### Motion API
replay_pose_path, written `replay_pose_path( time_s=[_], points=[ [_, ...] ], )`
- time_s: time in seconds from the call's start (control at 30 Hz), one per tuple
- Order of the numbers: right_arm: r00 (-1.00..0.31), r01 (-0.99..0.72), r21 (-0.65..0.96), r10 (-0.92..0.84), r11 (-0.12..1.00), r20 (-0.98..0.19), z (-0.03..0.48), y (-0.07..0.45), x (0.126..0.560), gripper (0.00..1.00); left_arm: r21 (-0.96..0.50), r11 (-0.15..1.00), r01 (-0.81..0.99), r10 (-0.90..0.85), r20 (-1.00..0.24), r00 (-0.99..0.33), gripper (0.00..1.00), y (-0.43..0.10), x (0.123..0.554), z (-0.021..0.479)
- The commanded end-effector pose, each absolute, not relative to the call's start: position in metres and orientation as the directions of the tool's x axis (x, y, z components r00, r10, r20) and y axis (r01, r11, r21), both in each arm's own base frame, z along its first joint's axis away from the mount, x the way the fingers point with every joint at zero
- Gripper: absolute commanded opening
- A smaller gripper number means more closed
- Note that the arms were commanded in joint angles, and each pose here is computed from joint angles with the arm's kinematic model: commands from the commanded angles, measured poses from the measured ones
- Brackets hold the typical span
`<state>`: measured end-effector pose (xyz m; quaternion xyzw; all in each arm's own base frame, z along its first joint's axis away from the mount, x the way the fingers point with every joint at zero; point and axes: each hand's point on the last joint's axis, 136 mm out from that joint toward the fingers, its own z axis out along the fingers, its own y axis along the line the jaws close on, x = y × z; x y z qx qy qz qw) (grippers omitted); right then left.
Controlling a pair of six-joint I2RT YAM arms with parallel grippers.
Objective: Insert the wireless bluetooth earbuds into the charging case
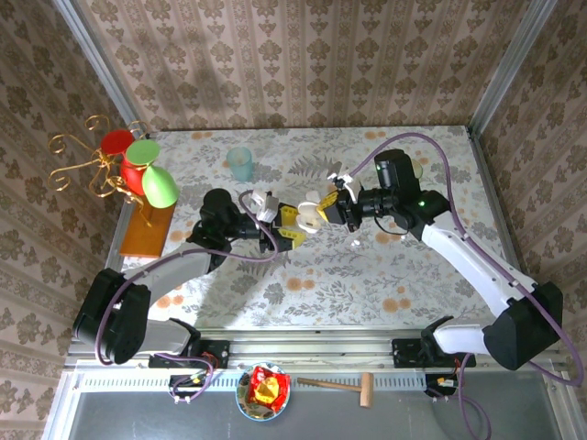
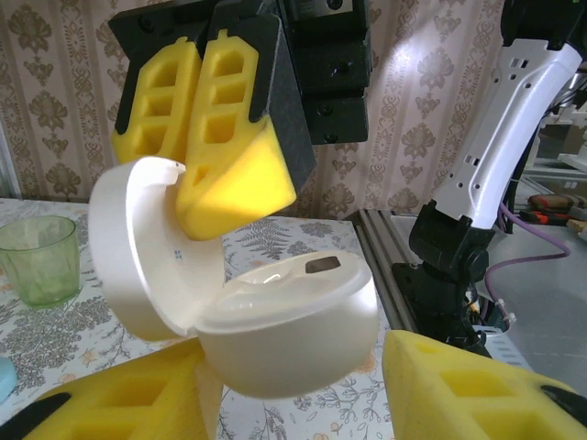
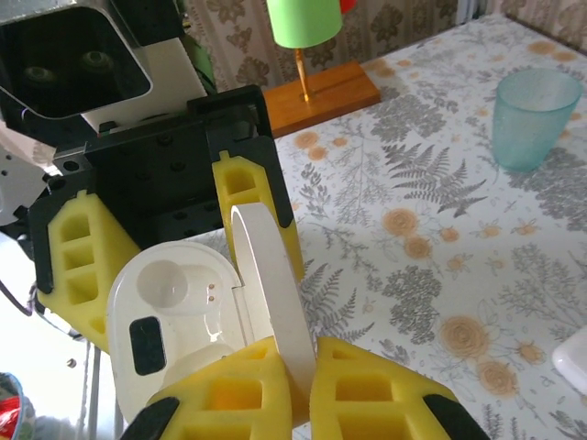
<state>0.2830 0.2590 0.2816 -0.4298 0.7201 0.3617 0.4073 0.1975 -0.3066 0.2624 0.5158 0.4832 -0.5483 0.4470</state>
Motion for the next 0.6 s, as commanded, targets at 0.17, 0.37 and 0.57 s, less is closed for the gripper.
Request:
replay_pose_path(
  time_s=[0.17, 0.37, 0.57],
  points=[
    [-0.245, -0.873, 0.066, -0.317, 0.484, -0.916, 0.295, 0.249, 0.297, 0.07, -0.055, -0.146, 0.988, -0.013, -0.998, -0.057, 0.59, -0.307, 0.200, 0.273],
    [-0.176, -0.870, -0.020, -0.348, 0.493, -0.921, 0.300, 0.253, 0.294, 0.07, -0.109, -0.114, 0.988, -0.022, -0.993, -0.112, 0.68, -0.310, 0.210, 0.274],
    [-0.153, -0.877, -0.050, -0.376, 0.478, -0.914, 0.298, 0.256, 0.288, 0.07, -0.122, -0.087, 0.989, -0.036, -0.991, -0.126, 0.70, -0.311, 0.217, 0.275]
  ],
)
